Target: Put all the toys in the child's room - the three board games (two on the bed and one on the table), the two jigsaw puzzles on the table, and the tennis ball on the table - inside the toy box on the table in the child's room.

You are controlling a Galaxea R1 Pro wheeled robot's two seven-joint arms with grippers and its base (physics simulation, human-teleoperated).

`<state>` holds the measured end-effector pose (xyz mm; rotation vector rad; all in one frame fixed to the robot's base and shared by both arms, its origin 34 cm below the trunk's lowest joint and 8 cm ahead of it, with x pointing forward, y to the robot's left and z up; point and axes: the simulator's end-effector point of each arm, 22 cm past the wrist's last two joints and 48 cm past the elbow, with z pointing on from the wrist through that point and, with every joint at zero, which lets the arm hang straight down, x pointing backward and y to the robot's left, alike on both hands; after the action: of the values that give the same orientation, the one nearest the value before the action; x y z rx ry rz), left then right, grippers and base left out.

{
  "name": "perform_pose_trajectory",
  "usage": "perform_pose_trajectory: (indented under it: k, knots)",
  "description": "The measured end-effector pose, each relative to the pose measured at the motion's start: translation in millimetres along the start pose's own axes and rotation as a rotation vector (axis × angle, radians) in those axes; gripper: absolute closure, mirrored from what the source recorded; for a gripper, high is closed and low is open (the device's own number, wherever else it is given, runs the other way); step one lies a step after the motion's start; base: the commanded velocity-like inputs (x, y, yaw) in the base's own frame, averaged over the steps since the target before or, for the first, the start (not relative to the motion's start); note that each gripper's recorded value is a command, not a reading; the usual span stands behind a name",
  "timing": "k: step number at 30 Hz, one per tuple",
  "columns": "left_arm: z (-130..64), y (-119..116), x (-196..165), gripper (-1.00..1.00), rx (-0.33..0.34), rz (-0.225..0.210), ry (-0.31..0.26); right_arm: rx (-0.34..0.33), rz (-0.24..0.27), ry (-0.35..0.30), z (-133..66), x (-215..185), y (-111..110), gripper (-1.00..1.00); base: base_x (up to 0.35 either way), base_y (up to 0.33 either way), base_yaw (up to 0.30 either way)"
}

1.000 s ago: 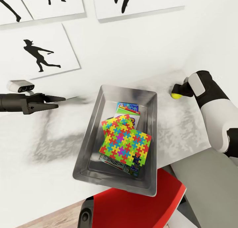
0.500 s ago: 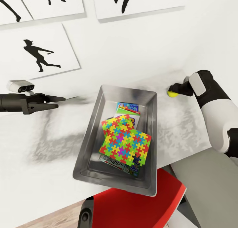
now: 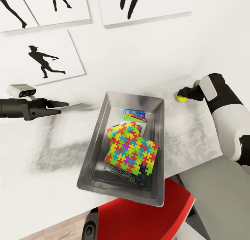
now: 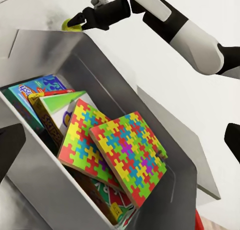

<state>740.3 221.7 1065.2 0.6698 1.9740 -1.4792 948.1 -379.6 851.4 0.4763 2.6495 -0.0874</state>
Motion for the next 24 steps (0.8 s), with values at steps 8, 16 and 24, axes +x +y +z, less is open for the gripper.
perform_pose_trajectory:
  k: [8, 16, 24]
  knots:
    - [-10.1, -3.3, -4.5, -1.0, -0.024, 0.015, 0.008, -0.102, -0.032, -0.037, -37.4, -27.8, 25.2, 1.0, -0.033, 0.0, 0.0]
    - [-17.2, -7.1, -8.8, -1.0, -0.04, 0.027, 0.014, -0.352, -0.008, -0.179, -112.4, -80.1, 87.0, 1.0, -0.243, 0.071, 0.0]
    - [-26.0, -11.6, -13.5, -1.0, -0.058, 0.041, 0.019, -0.429, 0.008, -0.212, -138.9, -91.3, 103.1, 1.0, -0.318, 0.022, 0.0]
